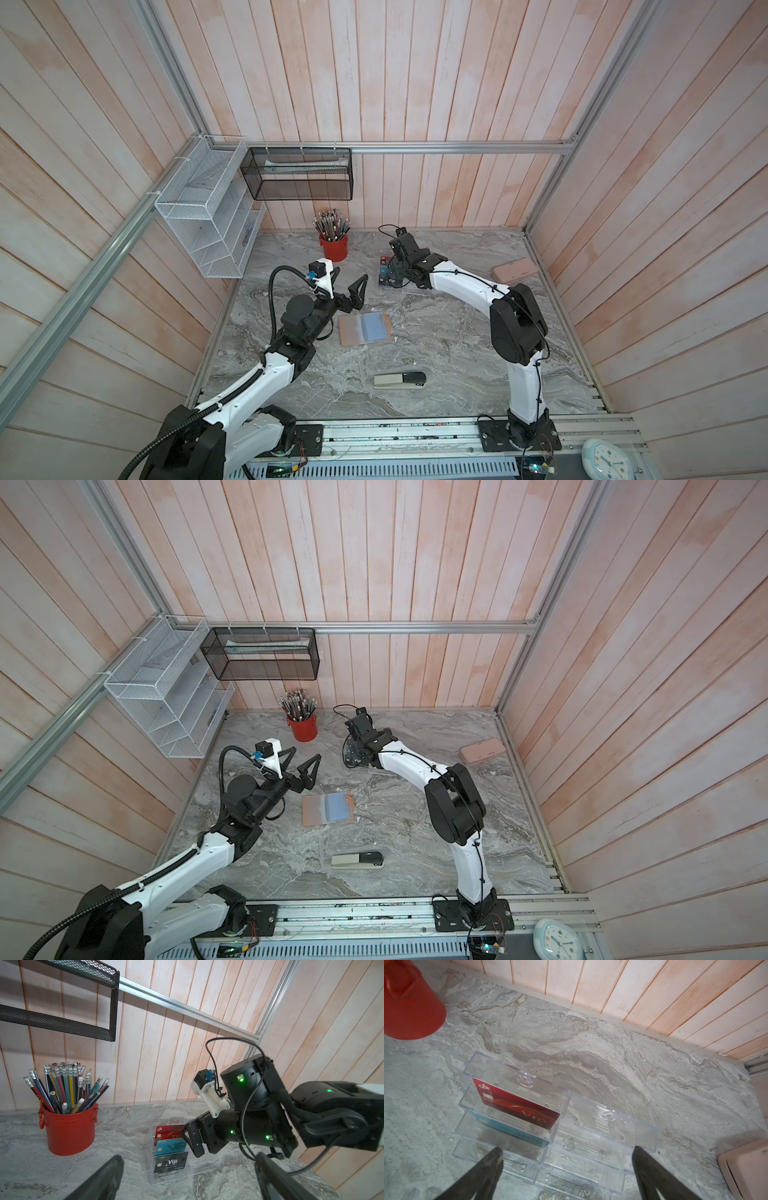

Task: Take the credit cards out of the card holder
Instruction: Touch the credit card in the storage box.

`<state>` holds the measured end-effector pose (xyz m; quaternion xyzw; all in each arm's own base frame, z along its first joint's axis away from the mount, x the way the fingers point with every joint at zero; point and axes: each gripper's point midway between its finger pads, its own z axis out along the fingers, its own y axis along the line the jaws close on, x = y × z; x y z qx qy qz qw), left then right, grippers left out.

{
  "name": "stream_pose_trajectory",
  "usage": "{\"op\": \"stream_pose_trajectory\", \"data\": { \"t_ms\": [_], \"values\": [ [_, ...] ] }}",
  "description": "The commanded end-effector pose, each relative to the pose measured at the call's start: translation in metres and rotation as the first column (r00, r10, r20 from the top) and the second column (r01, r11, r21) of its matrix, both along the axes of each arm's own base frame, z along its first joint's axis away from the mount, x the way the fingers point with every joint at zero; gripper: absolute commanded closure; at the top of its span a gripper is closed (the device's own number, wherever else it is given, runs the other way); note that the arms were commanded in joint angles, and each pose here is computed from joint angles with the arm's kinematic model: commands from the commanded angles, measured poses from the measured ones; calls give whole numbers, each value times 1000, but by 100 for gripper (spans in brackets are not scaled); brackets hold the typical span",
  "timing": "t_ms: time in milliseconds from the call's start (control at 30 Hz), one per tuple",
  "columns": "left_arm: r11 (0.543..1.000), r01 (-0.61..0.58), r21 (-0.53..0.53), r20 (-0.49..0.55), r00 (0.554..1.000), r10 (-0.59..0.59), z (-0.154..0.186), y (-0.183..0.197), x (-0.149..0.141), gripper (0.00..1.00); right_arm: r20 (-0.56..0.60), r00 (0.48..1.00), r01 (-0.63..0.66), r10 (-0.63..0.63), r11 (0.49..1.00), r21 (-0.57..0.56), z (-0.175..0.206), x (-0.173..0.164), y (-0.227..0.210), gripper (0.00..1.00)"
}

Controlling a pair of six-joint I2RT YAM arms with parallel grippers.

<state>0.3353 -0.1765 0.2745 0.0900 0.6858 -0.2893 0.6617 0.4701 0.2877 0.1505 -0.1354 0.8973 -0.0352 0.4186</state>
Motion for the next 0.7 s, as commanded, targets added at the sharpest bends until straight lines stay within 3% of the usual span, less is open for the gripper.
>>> {"op": "stream_pose_trajectory", "data": {
  "t_ms": [0, 233, 400, 667],
  "values": [
    [1000, -11, -21, -16, 1000, 10, 7, 2, 3, 0, -14, 1000, 1, 0, 998, 68, 19, -14, -7, 2],
    [997, 52, -57, -132, 990, -59, -14, -14, 20, 0, -81, 995, 81, -64, 971, 225, 21, -33, -55, 2],
    [989, 98, -113, -226, 966, -122, -34, -24, 49, 0, -148, 982, 168, -120, 915, 368, 1, -38, -102, 2],
    [961, 177, -213, -288, 929, -234, -55, -52, 88, 0, -208, 978, 111, 0, 846, 521, -14, -22, -112, 2]
  ]
}}
